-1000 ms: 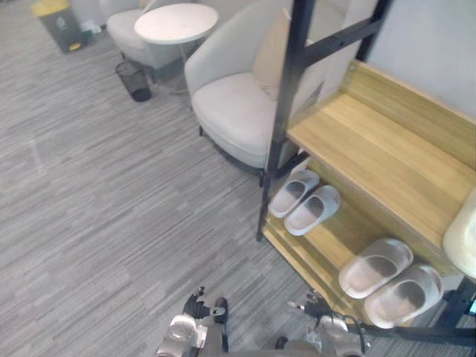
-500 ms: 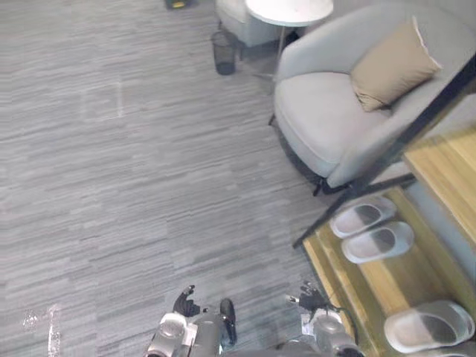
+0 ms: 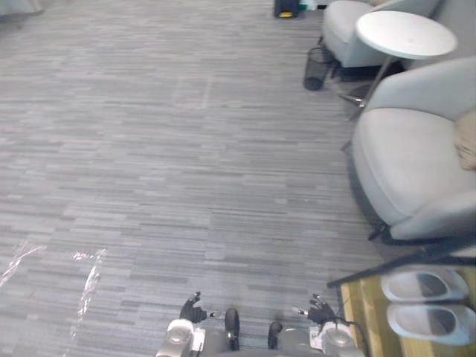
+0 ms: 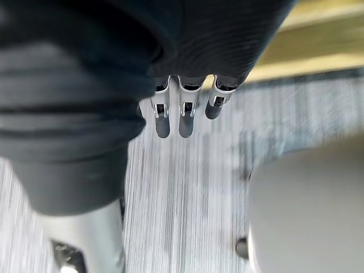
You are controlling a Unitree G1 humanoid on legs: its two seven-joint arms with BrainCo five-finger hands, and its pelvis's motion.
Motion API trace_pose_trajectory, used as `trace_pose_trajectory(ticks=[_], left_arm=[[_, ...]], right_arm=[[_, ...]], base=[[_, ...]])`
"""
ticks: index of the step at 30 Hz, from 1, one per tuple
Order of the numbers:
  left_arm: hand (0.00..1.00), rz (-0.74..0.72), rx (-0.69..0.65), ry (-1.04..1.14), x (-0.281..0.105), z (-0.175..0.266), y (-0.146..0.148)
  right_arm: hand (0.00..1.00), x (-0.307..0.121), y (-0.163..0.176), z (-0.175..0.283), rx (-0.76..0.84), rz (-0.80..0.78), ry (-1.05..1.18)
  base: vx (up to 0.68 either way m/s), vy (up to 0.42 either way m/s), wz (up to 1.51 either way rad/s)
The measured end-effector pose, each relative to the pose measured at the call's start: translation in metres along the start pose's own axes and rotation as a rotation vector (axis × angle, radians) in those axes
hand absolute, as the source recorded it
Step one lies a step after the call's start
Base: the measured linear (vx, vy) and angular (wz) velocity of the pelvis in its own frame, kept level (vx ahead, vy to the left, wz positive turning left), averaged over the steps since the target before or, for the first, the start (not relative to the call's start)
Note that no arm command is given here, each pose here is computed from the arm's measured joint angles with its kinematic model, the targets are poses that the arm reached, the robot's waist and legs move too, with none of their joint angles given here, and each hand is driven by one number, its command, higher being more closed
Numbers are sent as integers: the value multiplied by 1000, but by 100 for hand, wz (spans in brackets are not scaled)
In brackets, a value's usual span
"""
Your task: Organize the slippers on the shoe rack
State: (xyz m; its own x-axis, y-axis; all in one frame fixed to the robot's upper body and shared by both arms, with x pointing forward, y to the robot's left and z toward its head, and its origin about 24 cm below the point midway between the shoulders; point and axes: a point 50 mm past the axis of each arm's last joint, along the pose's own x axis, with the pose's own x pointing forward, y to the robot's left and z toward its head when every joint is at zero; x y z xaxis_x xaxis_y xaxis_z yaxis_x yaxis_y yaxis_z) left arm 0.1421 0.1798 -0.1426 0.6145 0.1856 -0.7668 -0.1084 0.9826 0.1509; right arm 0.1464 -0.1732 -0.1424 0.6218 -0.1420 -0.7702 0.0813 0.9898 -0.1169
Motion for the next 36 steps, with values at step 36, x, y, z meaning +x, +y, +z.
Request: trace_pose_trajectory(ticks=[36], left_arm=[[0,33,-89,-14,-3,1,2]], right_arm=[[0,-1,19,7,-8,59,-28]], base=[[429,-7,4]])
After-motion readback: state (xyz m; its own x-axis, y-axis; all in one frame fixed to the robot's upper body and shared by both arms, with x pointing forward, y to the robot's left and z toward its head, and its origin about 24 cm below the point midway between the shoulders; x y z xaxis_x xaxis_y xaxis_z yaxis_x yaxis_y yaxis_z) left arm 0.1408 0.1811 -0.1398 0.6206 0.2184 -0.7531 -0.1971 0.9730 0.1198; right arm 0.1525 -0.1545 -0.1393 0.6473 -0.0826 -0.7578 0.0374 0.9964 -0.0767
